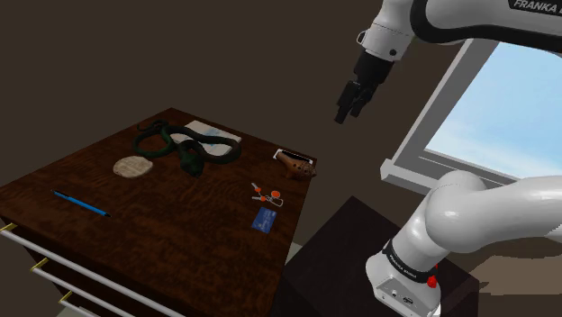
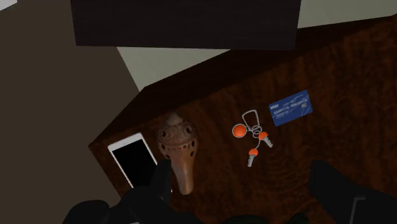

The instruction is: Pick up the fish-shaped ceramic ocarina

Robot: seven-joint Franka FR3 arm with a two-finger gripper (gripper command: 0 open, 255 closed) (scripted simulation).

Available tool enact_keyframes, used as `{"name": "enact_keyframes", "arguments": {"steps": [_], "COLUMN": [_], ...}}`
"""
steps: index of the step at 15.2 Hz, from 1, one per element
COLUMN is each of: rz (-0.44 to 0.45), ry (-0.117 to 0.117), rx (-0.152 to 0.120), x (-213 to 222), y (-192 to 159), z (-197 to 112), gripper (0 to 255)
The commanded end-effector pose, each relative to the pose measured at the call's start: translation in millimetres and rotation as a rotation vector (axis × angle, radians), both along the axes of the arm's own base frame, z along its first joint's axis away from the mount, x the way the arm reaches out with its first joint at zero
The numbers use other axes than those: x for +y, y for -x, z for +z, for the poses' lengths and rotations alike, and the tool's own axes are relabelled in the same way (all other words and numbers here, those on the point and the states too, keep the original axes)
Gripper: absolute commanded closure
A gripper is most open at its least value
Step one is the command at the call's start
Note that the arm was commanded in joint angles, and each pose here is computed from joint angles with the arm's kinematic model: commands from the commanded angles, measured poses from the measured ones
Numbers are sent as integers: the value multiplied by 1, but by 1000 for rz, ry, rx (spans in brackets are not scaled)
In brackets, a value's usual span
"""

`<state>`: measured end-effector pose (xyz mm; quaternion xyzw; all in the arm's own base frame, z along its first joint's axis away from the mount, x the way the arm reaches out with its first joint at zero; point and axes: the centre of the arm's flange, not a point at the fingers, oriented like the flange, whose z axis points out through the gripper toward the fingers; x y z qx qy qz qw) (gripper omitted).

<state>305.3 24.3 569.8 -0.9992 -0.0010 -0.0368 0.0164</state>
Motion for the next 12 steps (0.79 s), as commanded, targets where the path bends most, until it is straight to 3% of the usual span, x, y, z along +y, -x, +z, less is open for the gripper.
{"name": "enact_keyframes", "arguments": {"steps": [1, 12], "rz": [0, 42], "ry": [0, 22], "rx": [0, 19], "x": [0, -20], "y": [0, -82], "z": [0, -119], "gripper": [0, 0]}}
